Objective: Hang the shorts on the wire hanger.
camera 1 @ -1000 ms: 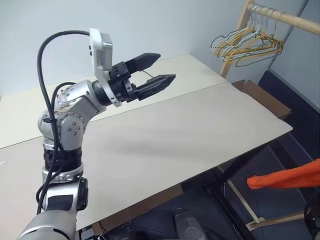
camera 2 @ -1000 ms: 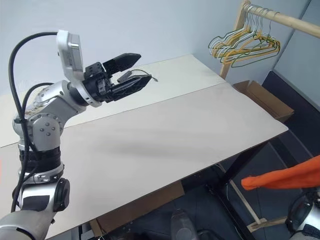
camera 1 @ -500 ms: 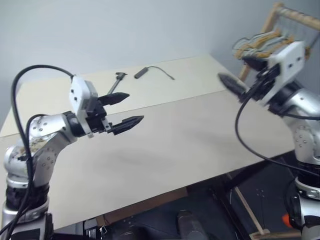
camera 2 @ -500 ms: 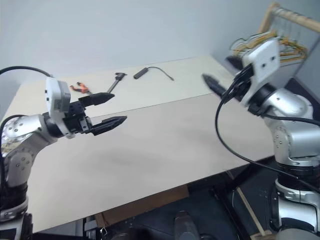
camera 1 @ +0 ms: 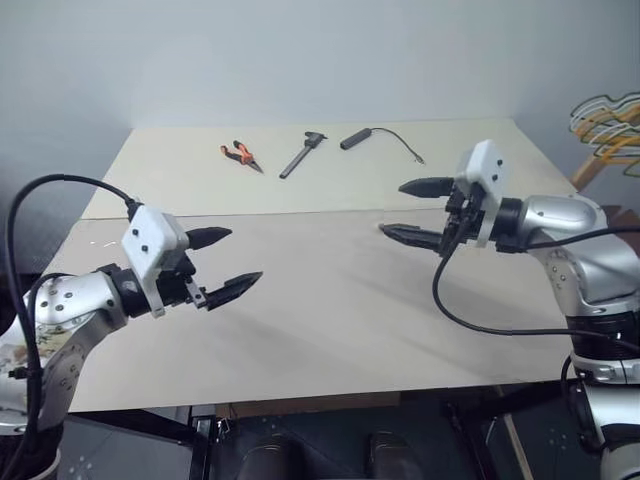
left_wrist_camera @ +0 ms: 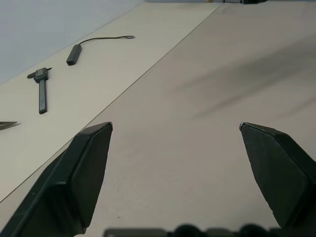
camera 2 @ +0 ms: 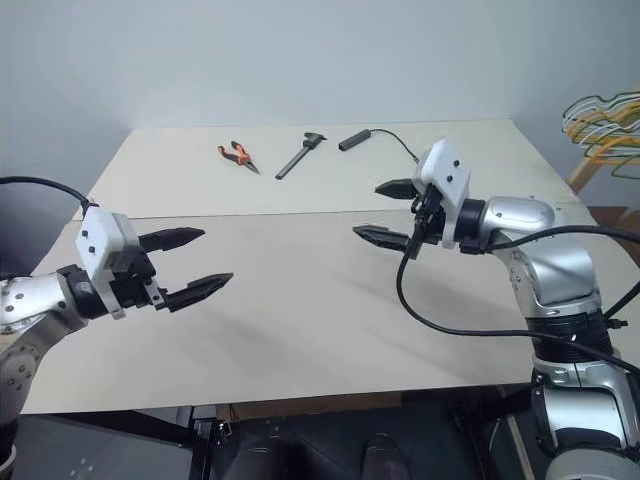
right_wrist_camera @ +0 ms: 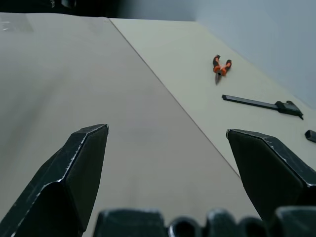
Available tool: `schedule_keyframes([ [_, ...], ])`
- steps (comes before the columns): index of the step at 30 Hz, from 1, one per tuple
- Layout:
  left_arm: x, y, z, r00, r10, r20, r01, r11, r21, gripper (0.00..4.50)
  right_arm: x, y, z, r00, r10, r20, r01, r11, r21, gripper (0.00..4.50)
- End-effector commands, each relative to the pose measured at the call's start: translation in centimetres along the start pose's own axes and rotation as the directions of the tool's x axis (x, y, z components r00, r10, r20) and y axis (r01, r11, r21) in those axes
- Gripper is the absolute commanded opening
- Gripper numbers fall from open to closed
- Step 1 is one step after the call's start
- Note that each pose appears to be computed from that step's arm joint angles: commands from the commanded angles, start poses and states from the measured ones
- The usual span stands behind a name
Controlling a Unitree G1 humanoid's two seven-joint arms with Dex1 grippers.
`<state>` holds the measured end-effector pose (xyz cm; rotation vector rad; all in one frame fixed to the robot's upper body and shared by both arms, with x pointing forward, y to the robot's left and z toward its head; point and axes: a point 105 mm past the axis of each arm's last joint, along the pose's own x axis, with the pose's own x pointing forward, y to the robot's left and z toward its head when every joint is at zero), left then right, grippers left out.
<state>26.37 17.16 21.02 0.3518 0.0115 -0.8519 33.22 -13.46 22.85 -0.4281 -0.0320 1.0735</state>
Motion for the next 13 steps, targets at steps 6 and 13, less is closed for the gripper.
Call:
schedule_keyframes([
  [6, -0.69, -0.31, 1.13, 1.000, 0.021, 0.016, -0.022, 0.999, 0.031, 4.50, -0.64, 1.74, -0.04, 0.998, 0.058, -0.010, -0.058, 0.997, -0.052, 4.47],
  [13, -0.70, -0.11, 1.28, 1.000, 0.025, 0.019, -0.025, 1.000, 0.016, 4.50, -0.67, 1.88, 0.00, 0.998, 0.061, -0.009, -0.061, 0.997, -0.051, 4.47],
])
